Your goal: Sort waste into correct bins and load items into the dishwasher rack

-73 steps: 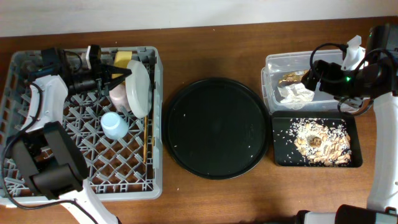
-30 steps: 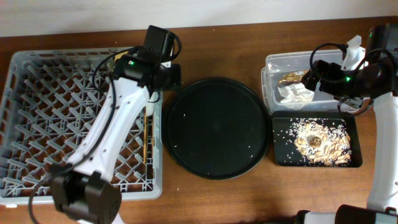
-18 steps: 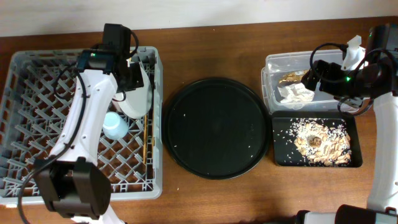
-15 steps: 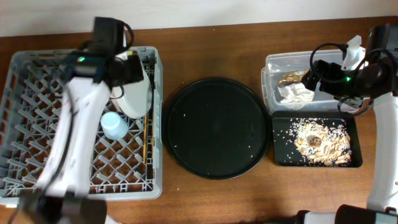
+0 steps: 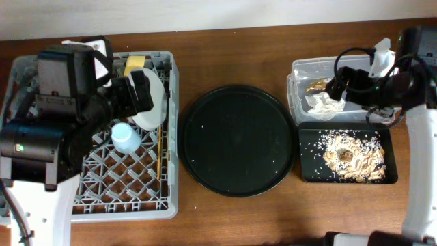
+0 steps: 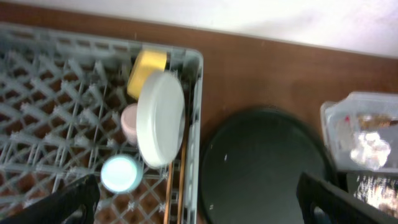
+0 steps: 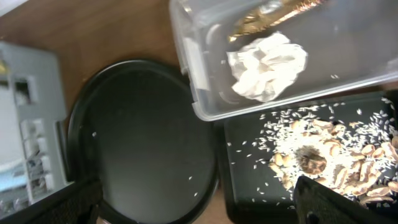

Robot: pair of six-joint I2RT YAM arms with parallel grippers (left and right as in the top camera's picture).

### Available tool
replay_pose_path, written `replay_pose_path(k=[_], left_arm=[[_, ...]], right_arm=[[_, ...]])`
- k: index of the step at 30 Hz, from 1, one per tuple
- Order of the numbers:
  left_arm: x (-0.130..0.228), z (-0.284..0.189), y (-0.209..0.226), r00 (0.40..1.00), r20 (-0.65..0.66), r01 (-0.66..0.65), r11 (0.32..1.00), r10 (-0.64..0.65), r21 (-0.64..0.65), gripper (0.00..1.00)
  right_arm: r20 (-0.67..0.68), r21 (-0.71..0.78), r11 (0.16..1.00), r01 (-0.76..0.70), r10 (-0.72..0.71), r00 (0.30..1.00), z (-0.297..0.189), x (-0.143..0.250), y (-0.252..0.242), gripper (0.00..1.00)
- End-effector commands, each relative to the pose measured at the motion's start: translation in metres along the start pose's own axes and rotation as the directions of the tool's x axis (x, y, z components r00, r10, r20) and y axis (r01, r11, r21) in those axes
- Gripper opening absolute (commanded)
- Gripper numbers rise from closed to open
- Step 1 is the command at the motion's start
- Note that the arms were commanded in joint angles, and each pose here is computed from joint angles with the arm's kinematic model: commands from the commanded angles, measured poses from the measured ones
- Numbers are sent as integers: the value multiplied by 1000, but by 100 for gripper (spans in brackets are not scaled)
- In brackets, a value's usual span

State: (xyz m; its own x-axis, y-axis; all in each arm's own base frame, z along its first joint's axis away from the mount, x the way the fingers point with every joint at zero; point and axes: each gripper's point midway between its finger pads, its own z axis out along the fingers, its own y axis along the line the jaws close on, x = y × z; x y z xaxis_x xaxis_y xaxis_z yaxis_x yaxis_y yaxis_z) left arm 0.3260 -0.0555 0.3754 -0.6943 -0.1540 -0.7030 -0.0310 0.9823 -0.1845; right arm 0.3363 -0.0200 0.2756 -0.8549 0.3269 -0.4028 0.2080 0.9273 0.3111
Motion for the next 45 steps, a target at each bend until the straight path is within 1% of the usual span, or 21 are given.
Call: replay_pose_path(k=[1, 5, 6, 8, 9, 11, 12, 13, 15, 16, 18, 20, 23, 25, 27, 28, 29, 31, 32, 33, 45], left_arm=[[20, -1, 6, 997, -80, -4, 1000, 2, -23, 99], [43, -4, 13, 985, -173, -10, 999, 1, -49, 99], [47, -5, 14, 982, -190, -11, 998, 0, -54, 99], [49, -6, 15, 980, -199, -12, 998, 0, -57, 99], [50, -6, 15, 979, -203, -12, 998, 0, -58, 99], [51, -6, 15, 979, -205, -12, 998, 0, -58, 99], [51, -6, 15, 979, -205, -12, 998, 0, -58, 99], [51, -6, 15, 979, -205, -12, 998, 0, -58, 99], [51, -6, 15, 979, -205, -12, 998, 0, -58, 99], [51, -6, 15, 979, -205, -12, 998, 0, -58, 99], [51, -6, 15, 979, -205, -12, 998, 0, -58, 99], [51, -6, 15, 979, -205, -12, 998, 0, -58, 99], [51, -6, 15, 979, -205, -12, 998, 0, -58, 99], [51, -6, 15, 979, -205, -12, 998, 0, -58, 99], [51, -6, 15, 979, -205, -12, 998, 0, -58, 99], [51, -6, 15, 979, -205, -12, 998, 0, -58, 99], [51, -6, 15, 979, -205, -12, 998, 0, -58, 99], [51, -6, 15, 979, -205, -12, 998, 0, -58, 99], [51, -6, 15, 979, -205, -12, 998, 0, -58, 99], [51, -6, 15, 979, -205, -12, 998, 0, -58, 99], [51, -6, 15, 979, -205, -12, 998, 0, -58, 99]], right_arm=[[197, -67, 988, 136, -121, 973, -73, 19, 45, 99], [363, -164, 925, 342, -265, 893, -140, 68, 92, 99], [455, -142, 898, 418, -315, 833, -168, 86, 94, 99], [553, -104, 895, 433, -310, 774, -186, 101, 82, 99], [620, -80, 894, 441, -302, 724, -189, 105, 76, 98], [775, 7, 845, 535, -343, 531, -189, 107, 74, 99], [824, 39, 835, 549, -338, 455, -187, 108, 72, 99], [882, 78, 829, 554, -316, 349, -183, 110, 69, 99], [948, 119, 836, 536, -257, 189, -169, 111, 61, 98], [965, 136, 839, 527, -233, 122, -155, 111, 56, 99], [974, 146, 844, 517, -213, 73, -127, 112, 48, 99], [975, 143, 842, 519, -209, 71, -92, 115, 42, 99], [966, 136, 846, 516, -229, 122, -37, 117, 31, 99], [958, 132, 849, 512, -242, 155, -18, 120, 26, 99], [940, 131, 862, 490, -265, 215, 7, 122, 16, 99], [921, 137, 877, 461, -284, 266, 20, 123, 8, 99], [907, 146, 889, 435, -296, 299, 27, 123, 0, 99], [861, 170, 907, 385, -327, 390, 49, 128, -17, 99], [825, 185, 913, 363, -345, 447, 63, 134, -27, 99], [816, 194, 911, 364, -356, 456, 65, 135, -28, 99], [816, 191, 910, 367, -355, 457, 66, 136, -28, 98]])
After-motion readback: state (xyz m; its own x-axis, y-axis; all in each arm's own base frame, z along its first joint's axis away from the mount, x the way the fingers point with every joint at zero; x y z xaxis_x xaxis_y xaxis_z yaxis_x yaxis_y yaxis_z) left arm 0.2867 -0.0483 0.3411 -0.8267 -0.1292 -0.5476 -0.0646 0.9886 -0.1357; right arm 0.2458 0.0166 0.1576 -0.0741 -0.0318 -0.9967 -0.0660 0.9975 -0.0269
